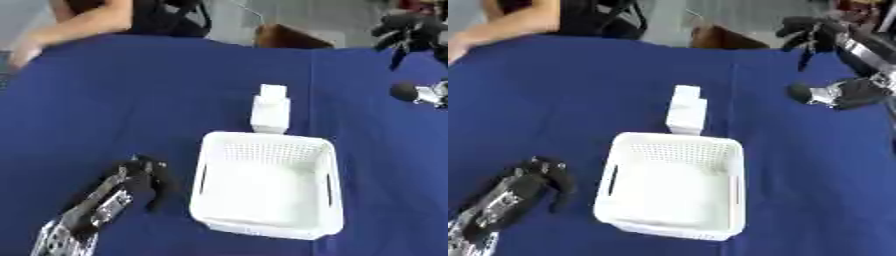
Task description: Pick up objects on the table and place them in the box.
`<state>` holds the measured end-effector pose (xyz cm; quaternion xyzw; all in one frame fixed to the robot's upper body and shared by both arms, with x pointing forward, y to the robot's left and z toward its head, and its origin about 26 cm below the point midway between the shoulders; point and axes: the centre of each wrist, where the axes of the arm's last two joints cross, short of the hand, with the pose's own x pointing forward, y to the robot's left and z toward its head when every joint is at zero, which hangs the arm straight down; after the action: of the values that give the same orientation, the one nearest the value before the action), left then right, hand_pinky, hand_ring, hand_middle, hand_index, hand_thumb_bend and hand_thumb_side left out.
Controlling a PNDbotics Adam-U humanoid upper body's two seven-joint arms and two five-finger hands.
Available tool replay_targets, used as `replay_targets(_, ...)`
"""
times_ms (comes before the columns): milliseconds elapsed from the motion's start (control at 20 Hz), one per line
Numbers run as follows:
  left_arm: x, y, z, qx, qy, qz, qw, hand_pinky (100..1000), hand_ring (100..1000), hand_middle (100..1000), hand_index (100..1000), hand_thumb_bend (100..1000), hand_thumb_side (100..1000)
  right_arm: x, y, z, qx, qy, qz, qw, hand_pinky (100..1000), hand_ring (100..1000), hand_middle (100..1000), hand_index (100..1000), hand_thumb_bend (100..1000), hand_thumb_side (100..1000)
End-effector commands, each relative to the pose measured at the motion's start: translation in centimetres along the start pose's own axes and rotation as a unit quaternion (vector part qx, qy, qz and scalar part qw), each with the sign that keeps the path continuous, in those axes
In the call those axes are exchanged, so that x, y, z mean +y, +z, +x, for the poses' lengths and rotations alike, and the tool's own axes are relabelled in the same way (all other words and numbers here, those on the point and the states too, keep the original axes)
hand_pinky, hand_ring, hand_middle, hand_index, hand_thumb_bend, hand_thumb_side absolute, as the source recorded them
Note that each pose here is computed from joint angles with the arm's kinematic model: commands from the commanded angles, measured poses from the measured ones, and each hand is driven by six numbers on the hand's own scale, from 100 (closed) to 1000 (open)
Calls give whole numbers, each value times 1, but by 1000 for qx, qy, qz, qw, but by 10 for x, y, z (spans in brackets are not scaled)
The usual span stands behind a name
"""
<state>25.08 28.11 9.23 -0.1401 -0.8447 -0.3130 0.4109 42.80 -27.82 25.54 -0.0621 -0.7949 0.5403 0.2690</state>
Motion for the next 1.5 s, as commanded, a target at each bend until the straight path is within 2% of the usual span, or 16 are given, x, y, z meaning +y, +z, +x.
replay_targets(50, 2, -2, 5, -10, -5, -1, 1000, 143, 251, 403, 660, 103, 912, -11, -3, 7, -45, 48, 44, 997, 505, 757, 829, 972, 599, 592)
replay_targets(1000, 2, -1, 5, -11, -4, -4, 1000, 149, 253, 405, 664, 101, 910, -14, -8, 8, -47, 55, 56, 996, 522, 765, 835, 979, 597, 585)
replay_targets(1150, 2, -1, 5, -10, -4, -5, 1000, 150, 254, 406, 664, 101, 909, -22, -20, 12, -55, 79, 80, 992, 557, 788, 852, 983, 615, 562)
replay_targets(1350, 1, 0, 5, -7, -1, -8, 1000, 150, 253, 406, 664, 100, 908, -37, -48, 18, -63, 115, 120, 984, 608, 828, 878, 996, 626, 554)
replay_targets(1500, 0, 1, 4, -6, 0, -9, 1000, 150, 253, 406, 665, 101, 910, -37, -66, 20, -72, 134, 147, 977, 625, 840, 888, 995, 629, 549)
